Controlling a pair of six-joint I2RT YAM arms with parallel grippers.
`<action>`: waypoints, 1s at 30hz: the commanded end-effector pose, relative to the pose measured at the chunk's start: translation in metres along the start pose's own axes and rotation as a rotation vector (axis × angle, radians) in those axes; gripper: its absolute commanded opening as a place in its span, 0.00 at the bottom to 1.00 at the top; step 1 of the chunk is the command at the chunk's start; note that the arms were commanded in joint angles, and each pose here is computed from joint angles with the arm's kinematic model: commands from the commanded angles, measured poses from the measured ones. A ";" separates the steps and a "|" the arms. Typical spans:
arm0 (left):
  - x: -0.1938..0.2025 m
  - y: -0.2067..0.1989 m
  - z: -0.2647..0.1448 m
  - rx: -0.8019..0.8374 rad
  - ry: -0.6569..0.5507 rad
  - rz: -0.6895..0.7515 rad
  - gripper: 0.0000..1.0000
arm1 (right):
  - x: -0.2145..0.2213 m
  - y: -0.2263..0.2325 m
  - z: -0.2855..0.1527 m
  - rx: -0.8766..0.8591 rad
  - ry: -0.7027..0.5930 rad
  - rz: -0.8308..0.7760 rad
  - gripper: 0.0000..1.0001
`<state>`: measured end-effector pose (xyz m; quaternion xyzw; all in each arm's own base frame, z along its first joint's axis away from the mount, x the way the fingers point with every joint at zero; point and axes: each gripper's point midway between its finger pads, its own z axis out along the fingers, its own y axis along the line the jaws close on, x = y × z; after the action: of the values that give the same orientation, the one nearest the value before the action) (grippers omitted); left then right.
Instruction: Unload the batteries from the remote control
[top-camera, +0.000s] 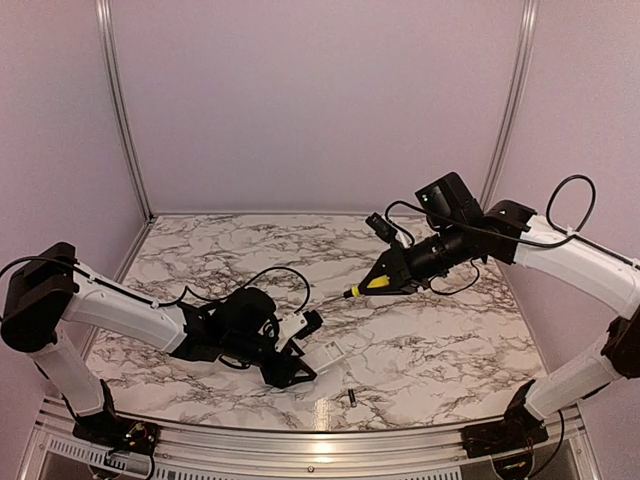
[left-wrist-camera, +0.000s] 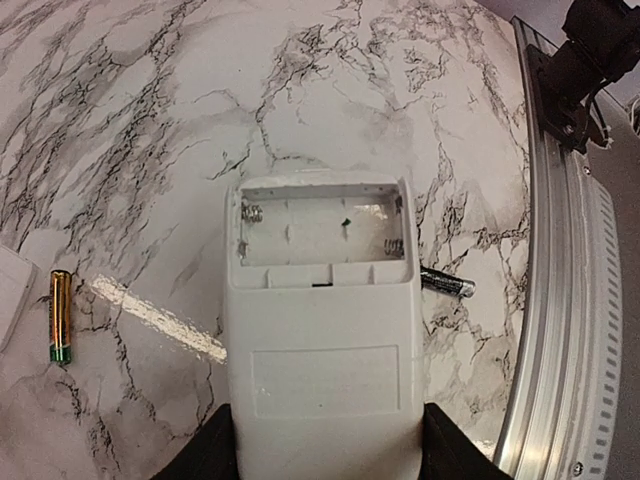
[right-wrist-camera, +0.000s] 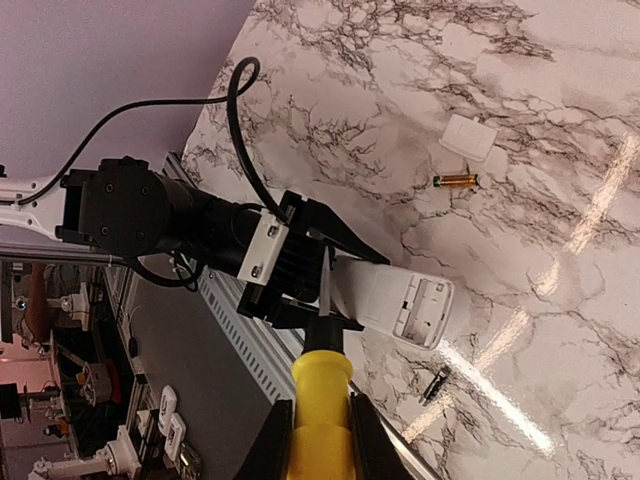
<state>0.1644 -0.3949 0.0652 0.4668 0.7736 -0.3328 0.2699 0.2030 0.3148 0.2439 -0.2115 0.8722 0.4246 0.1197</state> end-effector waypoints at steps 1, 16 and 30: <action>-0.014 0.006 -0.016 -0.075 -0.041 0.004 0.00 | -0.019 0.008 -0.024 0.053 -0.099 -0.041 0.00; -0.007 0.062 -0.077 -0.396 -0.143 -0.159 0.00 | -0.042 -0.021 -0.051 0.251 -0.313 0.023 0.00; 0.056 0.168 -0.146 -0.818 -0.103 -0.508 0.00 | -0.048 -0.060 -0.064 0.435 -0.433 0.116 0.00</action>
<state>0.2688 -0.2335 0.0894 0.1617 0.8935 -0.1393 0.3951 0.2602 0.2546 0.2556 -0.0679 0.9098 0.2861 0.2929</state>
